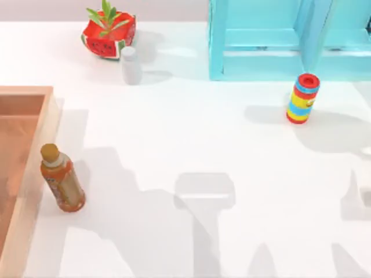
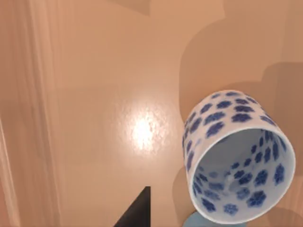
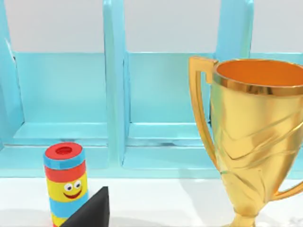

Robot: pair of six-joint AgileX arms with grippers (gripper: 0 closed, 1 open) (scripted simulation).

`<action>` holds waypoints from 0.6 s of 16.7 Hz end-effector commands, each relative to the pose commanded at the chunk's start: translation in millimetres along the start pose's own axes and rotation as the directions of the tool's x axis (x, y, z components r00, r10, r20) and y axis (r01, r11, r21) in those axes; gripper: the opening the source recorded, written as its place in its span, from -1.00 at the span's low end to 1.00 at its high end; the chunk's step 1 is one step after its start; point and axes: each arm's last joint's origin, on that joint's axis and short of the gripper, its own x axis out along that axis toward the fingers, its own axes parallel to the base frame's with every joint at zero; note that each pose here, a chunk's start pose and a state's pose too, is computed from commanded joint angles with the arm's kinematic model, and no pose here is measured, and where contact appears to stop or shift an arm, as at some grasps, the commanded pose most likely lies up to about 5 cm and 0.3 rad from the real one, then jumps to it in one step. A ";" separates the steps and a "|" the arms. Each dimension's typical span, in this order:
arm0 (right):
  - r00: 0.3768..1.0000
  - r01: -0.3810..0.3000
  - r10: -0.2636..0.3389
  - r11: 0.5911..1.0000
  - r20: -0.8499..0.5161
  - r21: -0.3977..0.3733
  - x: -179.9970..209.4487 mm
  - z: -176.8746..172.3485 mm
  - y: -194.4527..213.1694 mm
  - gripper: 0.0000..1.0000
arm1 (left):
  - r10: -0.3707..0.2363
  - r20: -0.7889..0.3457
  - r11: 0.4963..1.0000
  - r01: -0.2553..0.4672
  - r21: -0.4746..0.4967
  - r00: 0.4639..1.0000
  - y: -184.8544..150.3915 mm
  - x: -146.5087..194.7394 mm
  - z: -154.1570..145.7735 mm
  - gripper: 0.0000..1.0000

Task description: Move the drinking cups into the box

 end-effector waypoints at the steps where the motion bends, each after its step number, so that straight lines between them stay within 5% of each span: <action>1: 1.000 0.000 0.000 1.000 0.000 0.000 0.0 0.0 0.0 1.00 | 0.000 0.000 1.000 0.000 0.000 1.000 0.0 0.0 0.0 1.00; 10: 1.000 0.000 0.000 1.000 0.000 0.000 0.0 0.0 0.0 1.00 | 0.000 0.000 1.000 0.000 0.001 1.000 -0.3 -0.8 0.3 1.00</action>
